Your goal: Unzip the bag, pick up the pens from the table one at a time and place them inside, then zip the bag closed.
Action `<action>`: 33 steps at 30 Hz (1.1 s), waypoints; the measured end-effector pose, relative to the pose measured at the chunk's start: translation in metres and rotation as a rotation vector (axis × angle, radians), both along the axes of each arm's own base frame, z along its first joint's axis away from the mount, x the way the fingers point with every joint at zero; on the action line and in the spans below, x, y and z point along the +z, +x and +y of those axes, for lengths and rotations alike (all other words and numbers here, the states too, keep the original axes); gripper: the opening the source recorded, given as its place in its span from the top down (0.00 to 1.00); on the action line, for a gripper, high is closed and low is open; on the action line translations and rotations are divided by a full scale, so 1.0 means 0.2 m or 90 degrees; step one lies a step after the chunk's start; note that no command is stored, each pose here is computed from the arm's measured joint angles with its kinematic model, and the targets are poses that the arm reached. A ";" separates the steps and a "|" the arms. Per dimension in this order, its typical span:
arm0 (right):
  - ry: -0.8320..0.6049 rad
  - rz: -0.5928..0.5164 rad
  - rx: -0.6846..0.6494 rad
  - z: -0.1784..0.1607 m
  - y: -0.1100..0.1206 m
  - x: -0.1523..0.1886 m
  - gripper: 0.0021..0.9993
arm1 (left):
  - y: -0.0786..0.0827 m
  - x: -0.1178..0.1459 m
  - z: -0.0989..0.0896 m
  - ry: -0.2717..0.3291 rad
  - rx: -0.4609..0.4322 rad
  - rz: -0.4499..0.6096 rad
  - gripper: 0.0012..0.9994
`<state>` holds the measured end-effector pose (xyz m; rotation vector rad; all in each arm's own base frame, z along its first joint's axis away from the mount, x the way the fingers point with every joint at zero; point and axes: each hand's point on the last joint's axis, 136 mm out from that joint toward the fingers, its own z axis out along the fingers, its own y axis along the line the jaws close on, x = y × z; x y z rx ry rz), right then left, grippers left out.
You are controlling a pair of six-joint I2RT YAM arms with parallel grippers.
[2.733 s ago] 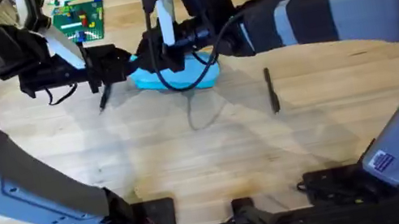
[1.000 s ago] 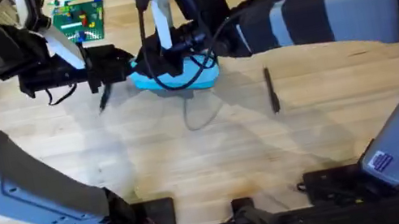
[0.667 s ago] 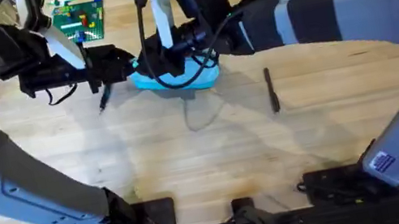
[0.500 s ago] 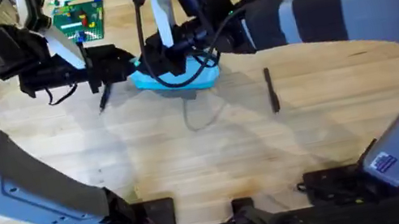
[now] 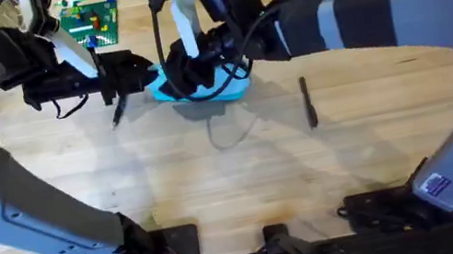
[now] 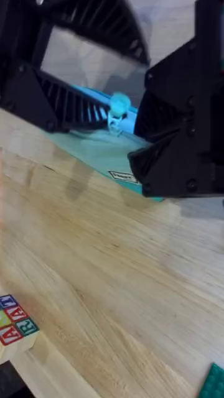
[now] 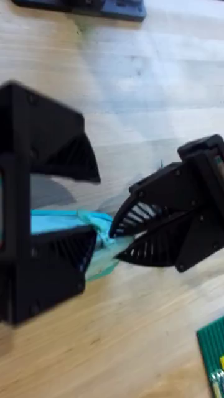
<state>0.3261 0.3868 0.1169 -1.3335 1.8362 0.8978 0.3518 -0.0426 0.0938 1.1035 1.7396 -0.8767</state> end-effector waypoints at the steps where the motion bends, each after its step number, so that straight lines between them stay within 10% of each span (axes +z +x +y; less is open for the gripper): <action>1: -0.001 0.004 0.003 0.00 -0.01 0.00 0.52 | 0.00 0.00 0.00 0.001 -0.001 -0.001 0.96; 6: 0.003 0.013 0.019 0.02 -0.05 0.01 0.01 | 0.01 0.00 0.00 0.003 -0.003 -0.005 0.96; 33: -0.041 -0.020 -0.048 -0.21 -0.17 0.39 0.00 | 0.00 0.00 -0.01 0.001 -0.002 -0.002 0.96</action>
